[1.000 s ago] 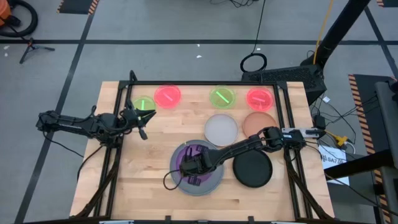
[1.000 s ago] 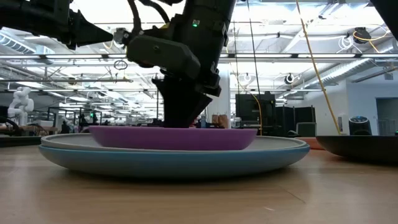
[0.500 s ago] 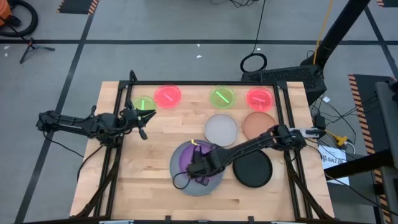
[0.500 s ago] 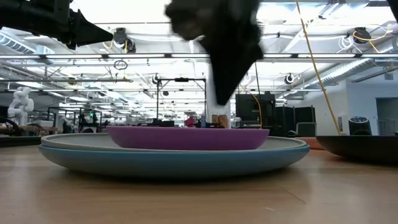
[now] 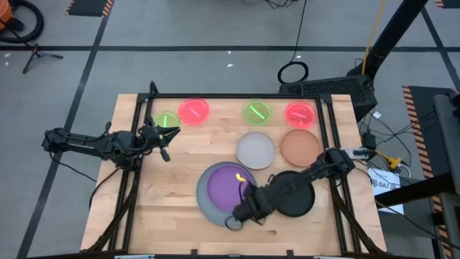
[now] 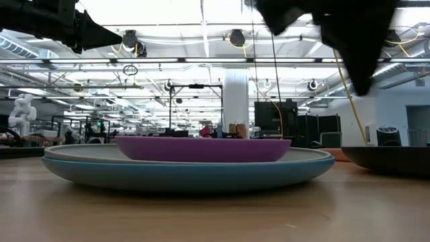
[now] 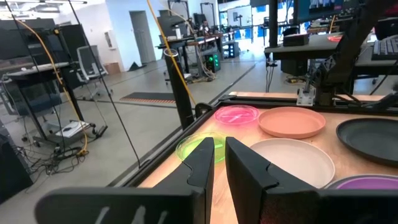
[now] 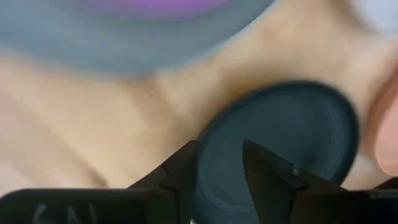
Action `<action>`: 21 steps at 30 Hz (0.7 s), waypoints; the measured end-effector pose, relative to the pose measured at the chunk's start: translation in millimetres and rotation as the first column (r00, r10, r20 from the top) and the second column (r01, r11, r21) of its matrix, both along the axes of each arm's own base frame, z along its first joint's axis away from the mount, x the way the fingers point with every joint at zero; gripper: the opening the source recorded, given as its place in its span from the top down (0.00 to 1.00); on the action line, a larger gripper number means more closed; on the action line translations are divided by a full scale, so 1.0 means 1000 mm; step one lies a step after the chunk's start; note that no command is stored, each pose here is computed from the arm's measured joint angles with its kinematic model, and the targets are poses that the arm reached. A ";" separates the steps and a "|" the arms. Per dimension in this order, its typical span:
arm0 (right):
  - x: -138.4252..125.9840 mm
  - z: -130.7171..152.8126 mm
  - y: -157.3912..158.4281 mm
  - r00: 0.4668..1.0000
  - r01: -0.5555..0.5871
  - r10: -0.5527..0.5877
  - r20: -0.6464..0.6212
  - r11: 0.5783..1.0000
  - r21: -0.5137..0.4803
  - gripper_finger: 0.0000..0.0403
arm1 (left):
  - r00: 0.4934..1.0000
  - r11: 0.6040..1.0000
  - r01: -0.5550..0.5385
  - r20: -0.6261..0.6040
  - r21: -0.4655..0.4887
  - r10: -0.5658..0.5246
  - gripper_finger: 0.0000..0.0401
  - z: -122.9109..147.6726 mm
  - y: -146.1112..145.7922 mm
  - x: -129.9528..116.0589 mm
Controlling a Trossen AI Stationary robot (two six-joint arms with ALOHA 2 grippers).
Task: Stack plastic plates
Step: Stack the black plate on top of the purple plate
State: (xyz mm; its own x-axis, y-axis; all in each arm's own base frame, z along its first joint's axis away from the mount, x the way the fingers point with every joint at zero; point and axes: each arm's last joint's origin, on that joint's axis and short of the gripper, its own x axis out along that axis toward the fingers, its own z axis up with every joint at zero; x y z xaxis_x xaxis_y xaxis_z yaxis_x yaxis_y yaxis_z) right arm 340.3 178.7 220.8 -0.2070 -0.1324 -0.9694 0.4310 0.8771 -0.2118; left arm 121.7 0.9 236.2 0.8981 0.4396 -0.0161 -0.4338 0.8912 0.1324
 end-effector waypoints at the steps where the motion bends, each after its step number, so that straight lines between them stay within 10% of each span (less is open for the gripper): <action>1: -0.005 -0.005 0.007 0.999 -0.041 0.042 -0.025 0.999 0.021 0.69 | 1.000 1.000 0.000 0.000 0.000 0.000 0.88 0.000 0.000 0.000; 10: -0.044 -0.025 0.034 0.998 -0.060 0.057 0.035 0.992 0.106 0.78 | 1.000 1.000 0.000 0.003 -0.005 0.000 0.88 0.000 0.000 0.000; 21: -0.085 -0.038 0.012 0.926 0.198 -0.243 0.291 0.964 0.176 0.77 | 1.000 1.000 0.000 0.001 0.003 0.000 0.88 0.000 0.000 0.000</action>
State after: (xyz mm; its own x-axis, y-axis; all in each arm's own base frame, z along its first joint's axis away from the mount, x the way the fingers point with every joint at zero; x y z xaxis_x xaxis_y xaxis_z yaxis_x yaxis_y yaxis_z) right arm 255.4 190.3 182.4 0.0952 0.0247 -0.9951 0.6407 0.7635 0.0803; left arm 121.7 0.9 236.4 0.8981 0.4396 -0.0139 -0.4340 0.8909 0.1343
